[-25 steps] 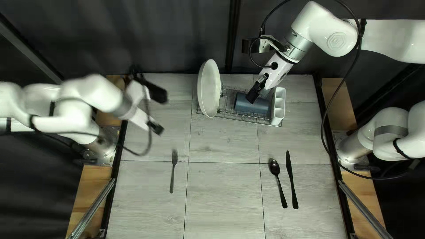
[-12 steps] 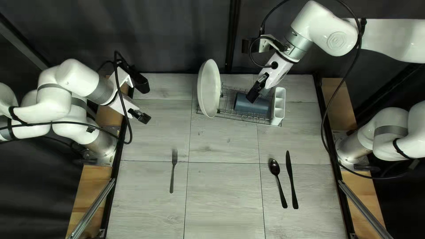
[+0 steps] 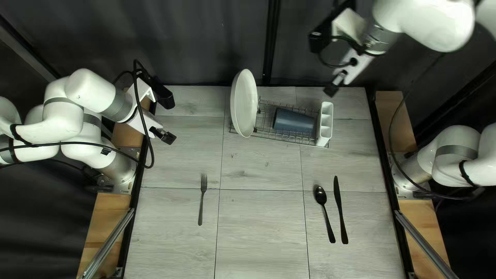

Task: Pick up and place plate onto table. Place down one fork to the left of the plate. Place spoon and knife to the right of the plate. Place cup above the knife and spoon

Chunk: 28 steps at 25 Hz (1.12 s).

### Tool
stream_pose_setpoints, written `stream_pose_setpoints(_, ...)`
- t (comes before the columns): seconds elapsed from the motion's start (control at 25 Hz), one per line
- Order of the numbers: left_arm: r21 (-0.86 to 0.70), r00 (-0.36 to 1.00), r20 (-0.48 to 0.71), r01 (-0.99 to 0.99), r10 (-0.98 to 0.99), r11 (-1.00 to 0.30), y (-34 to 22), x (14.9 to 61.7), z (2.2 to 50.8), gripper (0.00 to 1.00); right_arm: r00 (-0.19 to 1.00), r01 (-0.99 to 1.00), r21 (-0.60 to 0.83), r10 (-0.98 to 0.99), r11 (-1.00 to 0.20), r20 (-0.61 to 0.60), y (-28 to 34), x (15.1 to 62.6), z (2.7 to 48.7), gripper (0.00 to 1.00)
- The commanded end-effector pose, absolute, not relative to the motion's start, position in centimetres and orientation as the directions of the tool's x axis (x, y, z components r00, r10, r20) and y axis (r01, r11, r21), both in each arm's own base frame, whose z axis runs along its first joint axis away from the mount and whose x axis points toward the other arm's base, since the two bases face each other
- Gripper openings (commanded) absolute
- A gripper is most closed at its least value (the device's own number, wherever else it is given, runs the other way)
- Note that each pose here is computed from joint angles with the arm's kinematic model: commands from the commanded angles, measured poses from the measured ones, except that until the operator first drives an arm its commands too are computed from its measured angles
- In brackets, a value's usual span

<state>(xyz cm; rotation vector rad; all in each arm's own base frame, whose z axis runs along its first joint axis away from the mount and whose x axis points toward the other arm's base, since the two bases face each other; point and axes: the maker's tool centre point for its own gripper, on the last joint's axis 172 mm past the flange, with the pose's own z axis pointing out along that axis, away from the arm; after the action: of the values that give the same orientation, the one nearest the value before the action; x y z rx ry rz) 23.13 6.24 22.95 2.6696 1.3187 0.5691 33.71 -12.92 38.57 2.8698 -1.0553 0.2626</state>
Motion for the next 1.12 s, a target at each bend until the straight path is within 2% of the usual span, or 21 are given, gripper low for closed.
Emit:
stream_pose_setpoints(0.04, 0.270, 0.532, 0.308, 0.746, 0.788, -0.609, 9.2, 25.9, 25.1, 1.00, 0.749, -0.649, 0.009, -0.636, -0.761, 0.185, -12.9, 33.7, 38.6, 1.00)
stream_pose_setpoints(0.2, 0.269, 0.530, 0.306, 0.749, 0.791, -0.606, 12.3, 28.1, 26.9, 1.00, 0.749, -0.649, 0.009, -0.636, -0.761, 0.185, -12.9, 33.7, 38.6, 1.00)
stream_pose_setpoints(0.48, 0.284, 0.521, 0.295, 0.753, 0.801, -0.594, 12.5, 27.9, 26.6, 1.00, 0.749, -0.649, 0.009, -0.636, -0.761, 0.185, -12.9, 33.7, 38.6, 1.00)
stream_pose_setpoints(0.72, 0.169, 0.508, 0.285, 0.808, 0.813, -0.564, 14.3, 34.3, 25.9, 1.00, 0.749, -0.649, 0.009, -0.636, -0.761, 0.185, -12.9, 33.7, 38.6, 1.00)
stream_pose_setpoints(1.12, 0.081, 0.436, 0.361, 0.866, 0.825, -0.493, 17.4, 40.8, 25.7, 1.00, 0.749, -0.649, 0.009, -0.636, -0.761, 0.185, -12.9, 33.7, 38.6, 1.00)
